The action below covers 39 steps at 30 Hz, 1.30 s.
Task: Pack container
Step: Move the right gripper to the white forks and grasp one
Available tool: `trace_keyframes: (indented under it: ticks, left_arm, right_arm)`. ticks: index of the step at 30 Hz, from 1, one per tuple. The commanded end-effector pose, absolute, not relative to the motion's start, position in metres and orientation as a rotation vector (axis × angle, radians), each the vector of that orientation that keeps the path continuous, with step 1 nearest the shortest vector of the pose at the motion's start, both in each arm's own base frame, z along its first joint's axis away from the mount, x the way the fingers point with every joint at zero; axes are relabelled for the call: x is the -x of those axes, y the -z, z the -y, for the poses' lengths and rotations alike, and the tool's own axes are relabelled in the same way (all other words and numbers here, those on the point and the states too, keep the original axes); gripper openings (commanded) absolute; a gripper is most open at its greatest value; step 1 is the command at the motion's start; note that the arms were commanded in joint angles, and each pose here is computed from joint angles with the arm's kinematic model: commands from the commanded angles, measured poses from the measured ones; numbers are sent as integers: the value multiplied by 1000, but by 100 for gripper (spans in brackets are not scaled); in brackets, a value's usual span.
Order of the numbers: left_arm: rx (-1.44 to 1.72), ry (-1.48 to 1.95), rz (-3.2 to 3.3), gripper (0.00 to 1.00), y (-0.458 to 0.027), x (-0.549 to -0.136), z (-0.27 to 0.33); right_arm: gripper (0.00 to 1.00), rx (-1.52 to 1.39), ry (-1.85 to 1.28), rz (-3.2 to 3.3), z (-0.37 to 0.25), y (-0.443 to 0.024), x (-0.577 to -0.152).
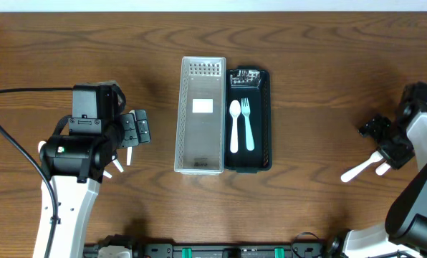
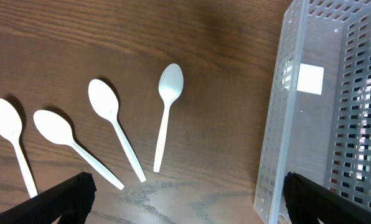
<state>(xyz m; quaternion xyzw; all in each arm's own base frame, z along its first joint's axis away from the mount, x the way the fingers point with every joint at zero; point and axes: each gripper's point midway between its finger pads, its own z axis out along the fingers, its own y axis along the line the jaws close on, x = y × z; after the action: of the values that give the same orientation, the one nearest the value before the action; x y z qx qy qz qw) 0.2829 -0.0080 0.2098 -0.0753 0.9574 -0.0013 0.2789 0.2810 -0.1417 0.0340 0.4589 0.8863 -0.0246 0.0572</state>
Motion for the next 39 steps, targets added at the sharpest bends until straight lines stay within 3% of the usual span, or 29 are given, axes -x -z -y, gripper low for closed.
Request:
trace_keyframes:
  ticks: [1, 18, 35, 39]
  left_arm:
    - [188, 1, -2548, 98, -218, -285, 7]
    - [189, 1, -2549, 98, -218, -285, 7]
    - [189, 1, -2549, 98, -218, -285, 7]
    - [189, 1, -2549, 98, -218, -285, 7]
  right_arm:
    - [92, -1322, 27, -2720, 140, -25, -280]
    - [92, -1279, 88, -2693, 151, -21, -286]
    - [93, -1327, 104, -2804, 148, 18, -274]
    - [84, -1326, 99, -2805, 147, 19, -275]
